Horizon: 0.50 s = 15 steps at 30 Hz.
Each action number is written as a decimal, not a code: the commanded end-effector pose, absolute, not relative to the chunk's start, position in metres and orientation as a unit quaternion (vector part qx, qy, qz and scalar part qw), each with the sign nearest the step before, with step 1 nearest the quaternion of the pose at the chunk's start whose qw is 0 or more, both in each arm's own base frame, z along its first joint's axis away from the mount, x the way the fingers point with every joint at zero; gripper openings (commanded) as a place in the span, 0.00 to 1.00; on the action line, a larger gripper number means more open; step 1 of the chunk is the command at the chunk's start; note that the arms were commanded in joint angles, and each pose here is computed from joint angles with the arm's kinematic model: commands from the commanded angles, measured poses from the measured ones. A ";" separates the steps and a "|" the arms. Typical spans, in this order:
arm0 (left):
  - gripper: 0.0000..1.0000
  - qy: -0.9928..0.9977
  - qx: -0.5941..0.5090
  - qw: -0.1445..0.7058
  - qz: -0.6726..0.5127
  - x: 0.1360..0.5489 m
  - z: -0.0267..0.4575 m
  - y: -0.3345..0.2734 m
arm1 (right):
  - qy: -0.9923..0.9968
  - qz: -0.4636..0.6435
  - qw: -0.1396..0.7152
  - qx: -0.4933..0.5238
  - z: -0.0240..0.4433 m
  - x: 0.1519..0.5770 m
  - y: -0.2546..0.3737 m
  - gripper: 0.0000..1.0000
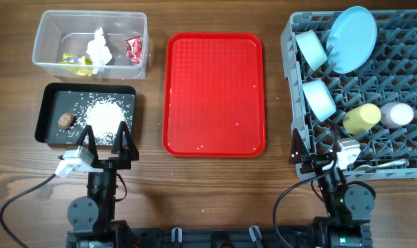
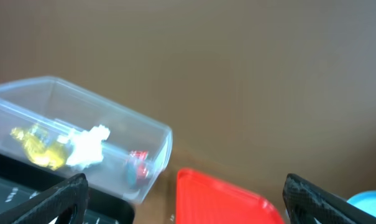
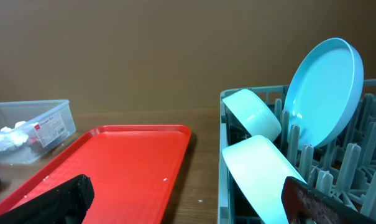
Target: Sort waste into correct bins and load items into the dishwasher rack
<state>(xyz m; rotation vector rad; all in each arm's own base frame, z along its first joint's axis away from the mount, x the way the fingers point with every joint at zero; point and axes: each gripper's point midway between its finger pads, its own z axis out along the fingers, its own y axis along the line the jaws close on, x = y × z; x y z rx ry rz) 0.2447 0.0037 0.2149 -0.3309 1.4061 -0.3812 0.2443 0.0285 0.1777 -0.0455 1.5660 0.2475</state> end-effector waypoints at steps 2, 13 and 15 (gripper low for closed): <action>1.00 0.680 -0.163 0.696 -0.163 0.247 0.181 0.003 | 0.699 0.112 0.706 -0.017 0.180 0.244 0.028 1.00; 1.00 0.713 -0.171 0.661 -0.157 0.246 0.156 0.002 | 0.699 0.112 0.706 -0.017 0.180 0.244 0.028 1.00; 1.00 0.713 -0.171 0.661 -0.157 0.246 0.156 0.002 | 0.699 0.112 0.706 -0.017 0.180 0.244 0.028 1.00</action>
